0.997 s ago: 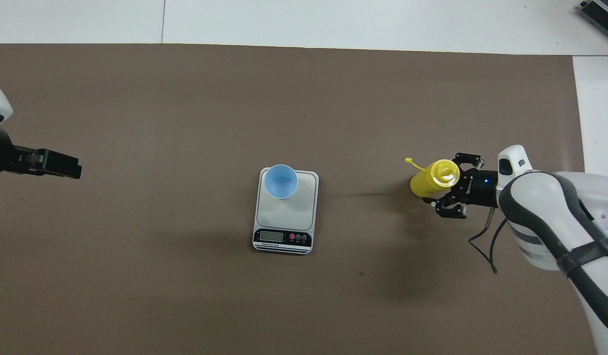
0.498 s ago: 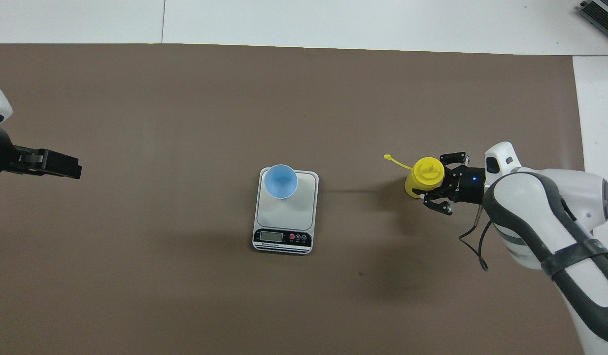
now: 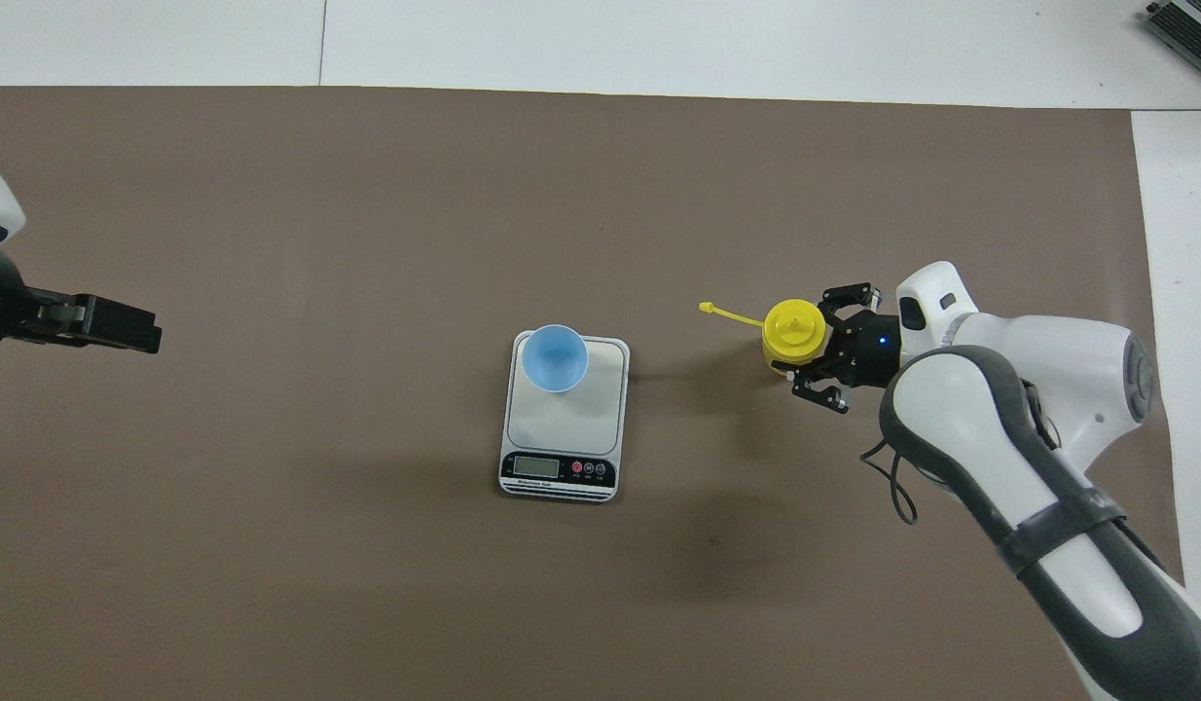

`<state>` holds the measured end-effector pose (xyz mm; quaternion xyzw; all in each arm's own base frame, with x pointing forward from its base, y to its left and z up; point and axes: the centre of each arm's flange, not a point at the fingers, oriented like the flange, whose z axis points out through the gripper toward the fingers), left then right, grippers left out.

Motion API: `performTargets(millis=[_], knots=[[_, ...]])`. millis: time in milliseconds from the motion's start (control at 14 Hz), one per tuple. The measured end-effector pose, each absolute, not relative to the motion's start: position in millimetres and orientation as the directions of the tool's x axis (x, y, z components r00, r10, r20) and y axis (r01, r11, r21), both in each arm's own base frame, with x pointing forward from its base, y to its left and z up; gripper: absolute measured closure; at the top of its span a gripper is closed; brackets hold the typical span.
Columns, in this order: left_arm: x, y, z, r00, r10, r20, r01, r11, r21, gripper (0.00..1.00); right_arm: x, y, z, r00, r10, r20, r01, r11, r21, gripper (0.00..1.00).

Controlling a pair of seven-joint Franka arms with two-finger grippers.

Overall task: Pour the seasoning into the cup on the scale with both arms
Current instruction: 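Lift the yellow bottle and tilt its nozzle toward the cup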

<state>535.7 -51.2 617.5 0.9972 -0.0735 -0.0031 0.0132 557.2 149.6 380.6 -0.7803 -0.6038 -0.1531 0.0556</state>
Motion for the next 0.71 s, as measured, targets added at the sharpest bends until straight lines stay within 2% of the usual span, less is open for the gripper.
performTargets(millis=[427, 712], knots=[[536, -53, 617, 0.989, -0.150, -0.005, -0.150, -0.988, 0.027, 0.00, 546, 239, 419, 0.216, 0.976, 0.034, 0.965, -0.219, 0.144, 0.44], [535, -56, 617, 0.988, -0.156, -0.006, -0.156, -0.987, 0.028, 0.00, 558, 275, 431, 0.158, 0.980, -0.119, 0.975, -0.136, 0.177, 0.44]])
